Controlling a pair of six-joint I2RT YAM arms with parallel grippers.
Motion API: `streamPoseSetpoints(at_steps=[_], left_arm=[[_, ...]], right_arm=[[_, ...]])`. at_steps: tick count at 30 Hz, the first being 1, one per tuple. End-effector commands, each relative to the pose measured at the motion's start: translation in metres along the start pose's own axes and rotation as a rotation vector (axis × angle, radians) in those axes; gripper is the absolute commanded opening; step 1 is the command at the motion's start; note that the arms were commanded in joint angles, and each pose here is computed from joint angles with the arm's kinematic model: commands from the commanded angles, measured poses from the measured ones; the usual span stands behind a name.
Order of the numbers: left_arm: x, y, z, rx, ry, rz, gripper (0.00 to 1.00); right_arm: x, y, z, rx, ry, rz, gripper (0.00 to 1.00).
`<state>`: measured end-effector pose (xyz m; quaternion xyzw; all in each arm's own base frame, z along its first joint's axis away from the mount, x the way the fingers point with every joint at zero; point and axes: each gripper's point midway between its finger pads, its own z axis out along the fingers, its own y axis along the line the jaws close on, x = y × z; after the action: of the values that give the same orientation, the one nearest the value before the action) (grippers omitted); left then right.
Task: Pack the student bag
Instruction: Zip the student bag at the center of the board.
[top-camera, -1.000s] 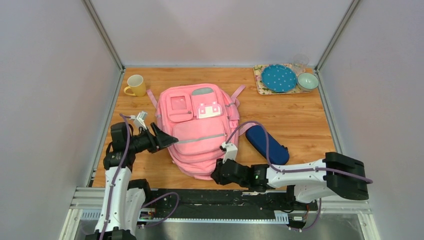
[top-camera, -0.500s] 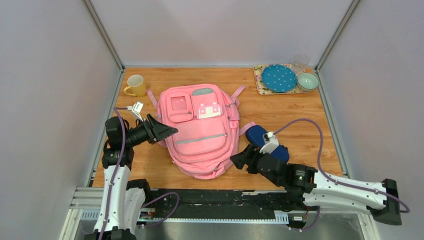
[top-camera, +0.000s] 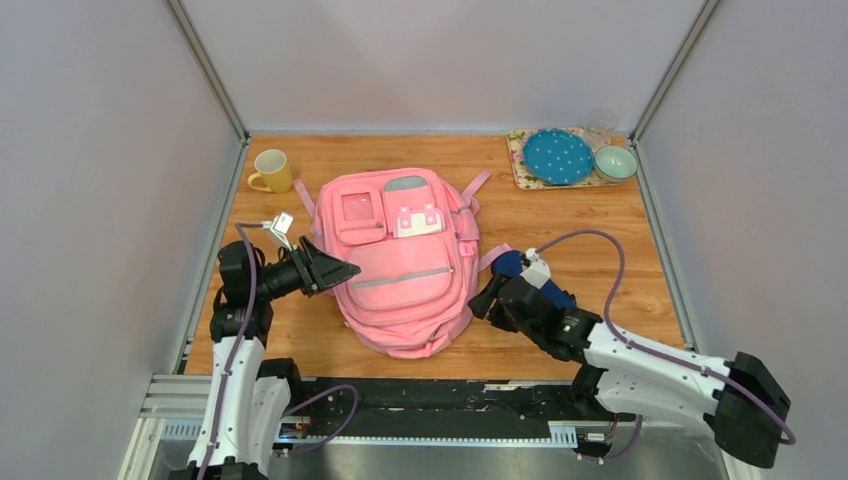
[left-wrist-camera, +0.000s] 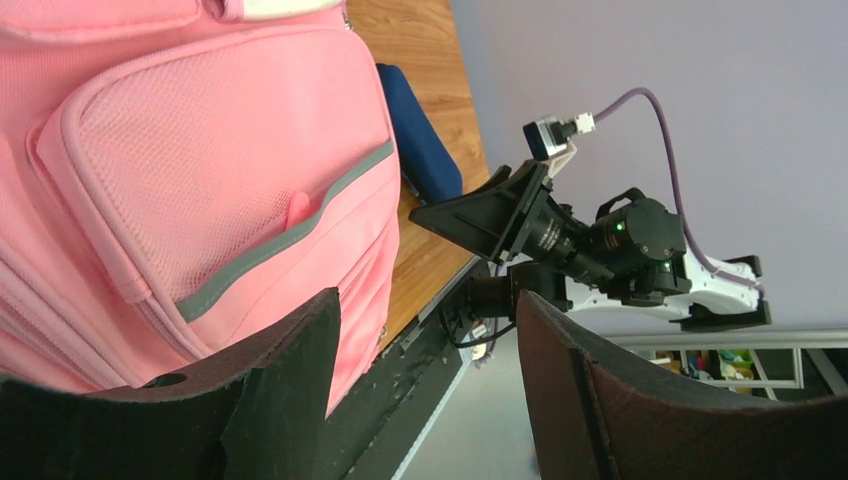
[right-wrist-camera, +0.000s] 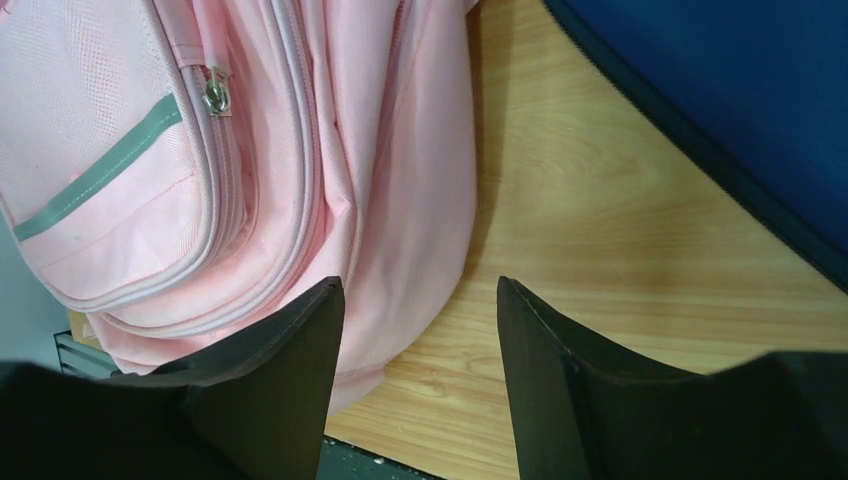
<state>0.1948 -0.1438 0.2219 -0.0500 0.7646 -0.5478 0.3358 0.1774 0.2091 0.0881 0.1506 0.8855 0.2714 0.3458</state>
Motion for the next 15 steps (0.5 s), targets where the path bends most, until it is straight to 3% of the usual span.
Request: streamPoseSetpoints(at_steps=[1, 8, 11, 14, 15], left_arm=[[0.011, 0.007, 0.000, -0.005, 0.013, -0.005, 0.71], [0.022, 0.016, 0.000, -0.011, 0.034, -0.021, 0.71], [0.024, 0.017, 0.000, -0.003, 0.036, -0.018, 0.71], [0.027, 0.014, 0.001, 0.025, 0.046, -0.007, 0.71], [0.027, 0.013, 0.001, 0.031, 0.048, -0.003, 0.71]], right_arm=[[-0.007, 0.060, 0.011, -0.155, 0.026, 0.017, 0.60], [0.001, 0.075, 0.025, -0.189, 0.057, 0.053, 0.54], [0.004, 0.073, 0.029, -0.178, 0.066, 0.054, 0.46], [0.005, 0.074, 0.031, -0.173, 0.073, 0.053, 0.33], [0.006, 0.074, 0.031, -0.173, 0.076, 0.050, 0.17]])
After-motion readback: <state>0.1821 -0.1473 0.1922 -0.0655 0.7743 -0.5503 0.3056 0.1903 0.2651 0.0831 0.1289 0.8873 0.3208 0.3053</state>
